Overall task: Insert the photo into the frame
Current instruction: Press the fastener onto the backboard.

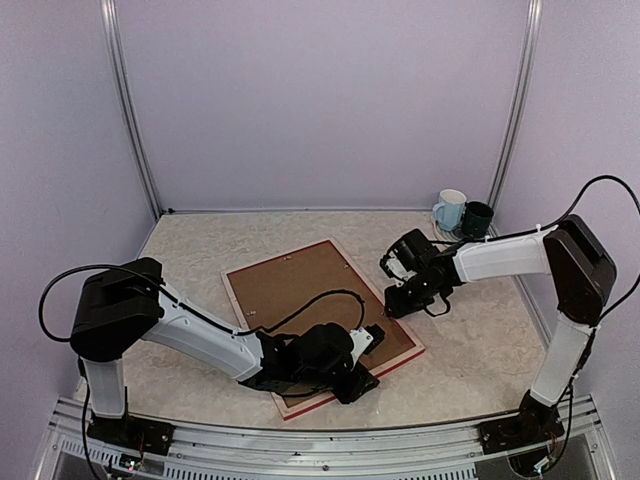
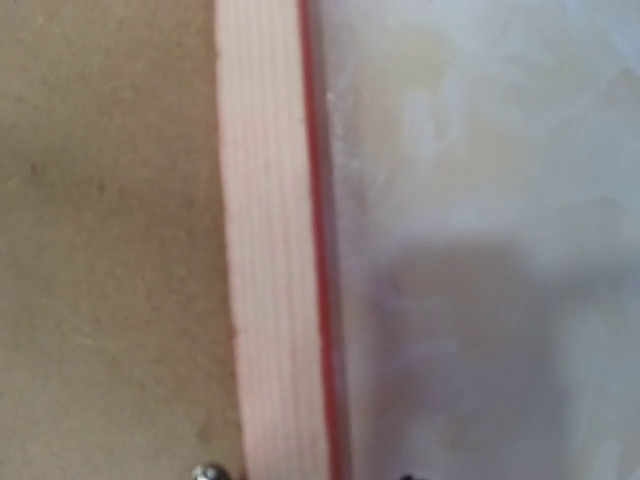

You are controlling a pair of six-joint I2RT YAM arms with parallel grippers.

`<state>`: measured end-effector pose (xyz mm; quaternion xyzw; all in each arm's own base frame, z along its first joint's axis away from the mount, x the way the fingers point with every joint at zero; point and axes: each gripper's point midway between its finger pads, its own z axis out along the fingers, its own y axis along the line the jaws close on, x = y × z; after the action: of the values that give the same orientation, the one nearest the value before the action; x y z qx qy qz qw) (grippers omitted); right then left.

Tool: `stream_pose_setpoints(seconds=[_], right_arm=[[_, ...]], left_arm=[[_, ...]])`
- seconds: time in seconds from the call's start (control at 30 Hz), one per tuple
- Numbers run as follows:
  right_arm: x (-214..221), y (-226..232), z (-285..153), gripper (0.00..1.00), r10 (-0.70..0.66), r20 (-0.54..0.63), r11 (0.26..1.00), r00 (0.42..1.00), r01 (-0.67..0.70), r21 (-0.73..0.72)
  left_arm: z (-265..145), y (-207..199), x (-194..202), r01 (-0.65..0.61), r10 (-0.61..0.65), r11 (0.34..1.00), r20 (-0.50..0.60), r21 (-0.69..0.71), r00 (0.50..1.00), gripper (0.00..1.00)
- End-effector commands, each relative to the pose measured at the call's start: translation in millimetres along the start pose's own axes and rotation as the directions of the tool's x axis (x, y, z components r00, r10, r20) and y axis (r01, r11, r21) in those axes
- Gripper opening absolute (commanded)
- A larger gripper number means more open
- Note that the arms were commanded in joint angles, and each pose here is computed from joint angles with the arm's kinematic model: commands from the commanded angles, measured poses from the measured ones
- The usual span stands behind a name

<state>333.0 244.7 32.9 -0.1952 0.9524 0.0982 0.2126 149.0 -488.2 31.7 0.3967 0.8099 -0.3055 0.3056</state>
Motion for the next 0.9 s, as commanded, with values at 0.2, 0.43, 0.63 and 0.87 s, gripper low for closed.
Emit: stream_pose_setpoints(seconds=[0.2, 0.43, 0.63, 0.87], right_arm=[[34.8, -8.8, 20.7, 0.33, -0.017, -0.111, 0.999, 0.994, 0.020, 0.026], [19.4, -1.9, 4.1, 0.34, 0.006, -0.053, 1.000, 0.999, -0.006, -0.009], [1.3, -6.1, -12.8, 0.36, 0.053, 0.018, 0.999, 0.998, -0.053, -0.008], [-2.5, -2.8, -16.1, 0.37, 0.058, 0.027, 0.998, 0.998, -0.057, -0.035]], left_arm=[[5.4, 9.6, 79.2, 0.006, -0.010, 1.000, -0.233, -0.017, 0.972, 0.41], [5.6, 9.7, 78.4, 0.009, -0.013, 1.000, -0.230, -0.019, 0.973, 0.41], [5.5, 10.0, 78.9, 0.016, -0.020, 1.000, -0.229, -0.021, 0.973, 0.41], [5.5, 10.5, 80.8, 0.018, -0.022, 1.000, -0.229, -0.020, 0.973, 0.41]])
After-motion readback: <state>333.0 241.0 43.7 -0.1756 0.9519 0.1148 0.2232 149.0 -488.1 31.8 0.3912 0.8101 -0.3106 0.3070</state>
